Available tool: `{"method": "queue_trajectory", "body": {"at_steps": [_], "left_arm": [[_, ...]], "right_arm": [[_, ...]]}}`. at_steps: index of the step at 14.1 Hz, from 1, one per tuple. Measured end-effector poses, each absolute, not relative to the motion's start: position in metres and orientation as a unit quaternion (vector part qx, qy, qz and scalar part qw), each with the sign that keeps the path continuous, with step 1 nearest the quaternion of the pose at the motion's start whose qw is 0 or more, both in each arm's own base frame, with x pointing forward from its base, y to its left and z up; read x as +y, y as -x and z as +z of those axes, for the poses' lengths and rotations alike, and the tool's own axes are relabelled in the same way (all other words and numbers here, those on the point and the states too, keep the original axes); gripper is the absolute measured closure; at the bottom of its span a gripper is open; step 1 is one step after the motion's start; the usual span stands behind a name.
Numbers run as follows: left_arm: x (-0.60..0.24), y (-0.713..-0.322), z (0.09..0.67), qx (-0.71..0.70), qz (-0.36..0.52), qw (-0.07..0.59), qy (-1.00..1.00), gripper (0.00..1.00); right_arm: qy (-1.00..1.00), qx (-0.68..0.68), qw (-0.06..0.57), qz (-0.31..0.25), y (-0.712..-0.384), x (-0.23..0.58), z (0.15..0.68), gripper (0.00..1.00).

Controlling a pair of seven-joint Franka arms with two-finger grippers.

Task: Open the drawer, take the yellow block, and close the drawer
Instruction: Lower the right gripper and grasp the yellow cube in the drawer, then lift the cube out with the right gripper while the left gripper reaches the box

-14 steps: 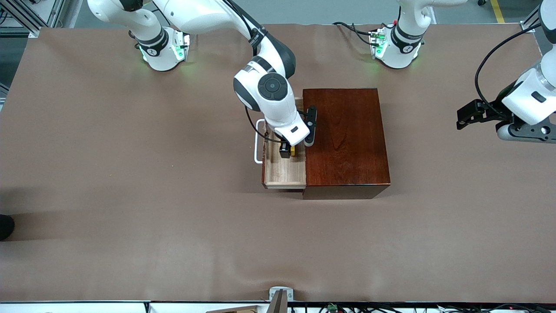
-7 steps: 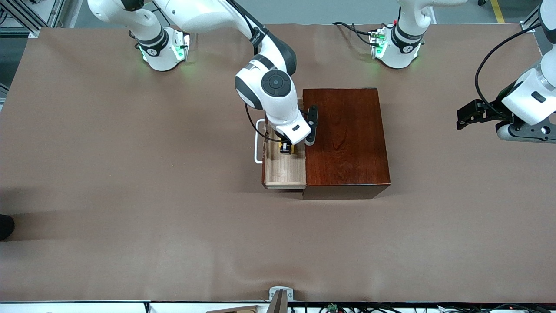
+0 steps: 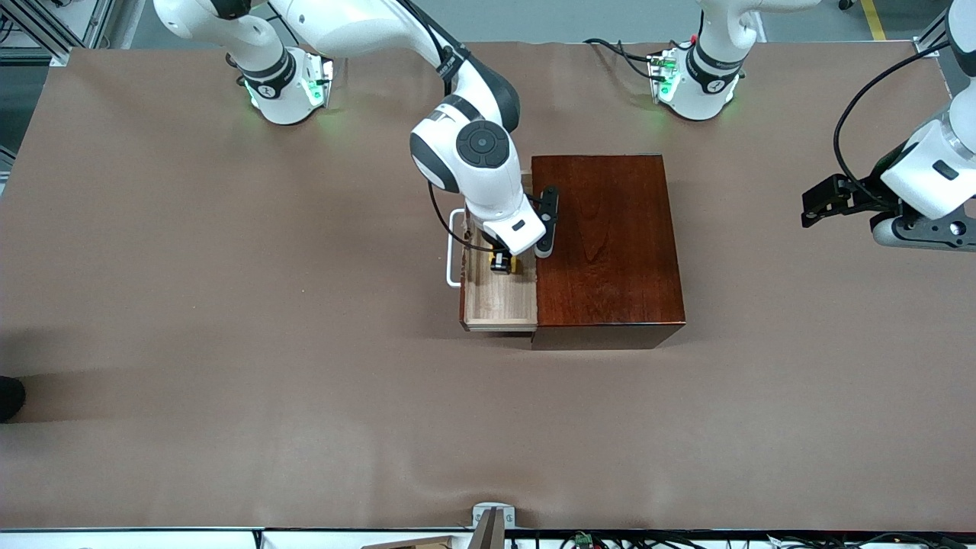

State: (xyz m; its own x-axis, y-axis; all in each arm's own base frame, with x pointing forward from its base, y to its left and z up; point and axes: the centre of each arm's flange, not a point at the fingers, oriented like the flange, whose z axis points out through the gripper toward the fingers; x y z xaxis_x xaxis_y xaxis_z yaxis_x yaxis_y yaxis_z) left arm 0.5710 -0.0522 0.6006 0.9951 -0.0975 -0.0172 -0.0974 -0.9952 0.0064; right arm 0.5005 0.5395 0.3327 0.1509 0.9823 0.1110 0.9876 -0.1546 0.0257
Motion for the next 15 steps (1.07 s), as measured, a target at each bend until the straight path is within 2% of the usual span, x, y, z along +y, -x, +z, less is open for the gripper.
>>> {"method": "queue_trajectory", "body": {"at_steps": [10,15], "left_arm": [[-0.054,-0.571,0.602,-0.051,-0.006,0.003,-0.999,0.0],[-0.068,-0.571,0.608,-0.063,0.002,0.004,-0.998,0.0]], "right_arm": [[0.84,-0.536,0.054,-0.07,-0.532,0.5,0.408,0.44],[0.88,-0.465,0.064,-0.073,-0.569,0.433,0.461,0.44]]}}
